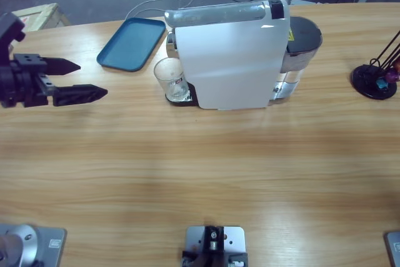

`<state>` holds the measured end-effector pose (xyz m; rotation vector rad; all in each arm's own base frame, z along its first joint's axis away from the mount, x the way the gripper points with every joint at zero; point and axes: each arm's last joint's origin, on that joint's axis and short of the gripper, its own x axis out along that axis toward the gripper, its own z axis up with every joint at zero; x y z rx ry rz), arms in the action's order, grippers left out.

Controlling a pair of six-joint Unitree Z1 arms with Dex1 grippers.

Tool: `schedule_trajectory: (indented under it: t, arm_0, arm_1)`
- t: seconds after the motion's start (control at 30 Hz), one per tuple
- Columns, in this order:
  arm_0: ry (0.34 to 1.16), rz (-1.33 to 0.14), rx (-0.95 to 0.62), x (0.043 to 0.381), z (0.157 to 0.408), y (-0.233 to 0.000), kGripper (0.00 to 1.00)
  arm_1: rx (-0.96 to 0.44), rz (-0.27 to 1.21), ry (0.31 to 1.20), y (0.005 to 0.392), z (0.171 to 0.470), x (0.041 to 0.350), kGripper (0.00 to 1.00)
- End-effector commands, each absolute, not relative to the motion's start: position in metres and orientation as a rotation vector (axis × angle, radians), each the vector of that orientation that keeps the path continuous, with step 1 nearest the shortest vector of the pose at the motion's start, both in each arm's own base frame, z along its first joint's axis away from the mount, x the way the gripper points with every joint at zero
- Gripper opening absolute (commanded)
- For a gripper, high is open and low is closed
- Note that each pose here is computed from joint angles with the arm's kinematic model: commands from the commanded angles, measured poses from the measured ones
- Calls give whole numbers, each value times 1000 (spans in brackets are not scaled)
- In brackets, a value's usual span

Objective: Pour coffee

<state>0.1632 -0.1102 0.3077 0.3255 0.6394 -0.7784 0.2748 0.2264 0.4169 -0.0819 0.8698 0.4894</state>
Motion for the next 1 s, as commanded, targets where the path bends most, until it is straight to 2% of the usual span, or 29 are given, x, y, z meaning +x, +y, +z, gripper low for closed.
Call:
schedule_trajectory:
  t: [0.03, 0.63, 1.0]
  arm_0:
    - [658, -774, 318, 153, 299, -106, 982]
    - [659, -770, 289, 152, 301, -105, 983]
    - [660, -765, 269, 147, 304, -102, 982]
  arm_1:
    - [-100, 481, 937, 222, 408, 264, 1000]
    - [-112, 460, 971, 222, 401, 265, 1000]
    - [-106, 449, 955, 209, 407, 251, 1000]
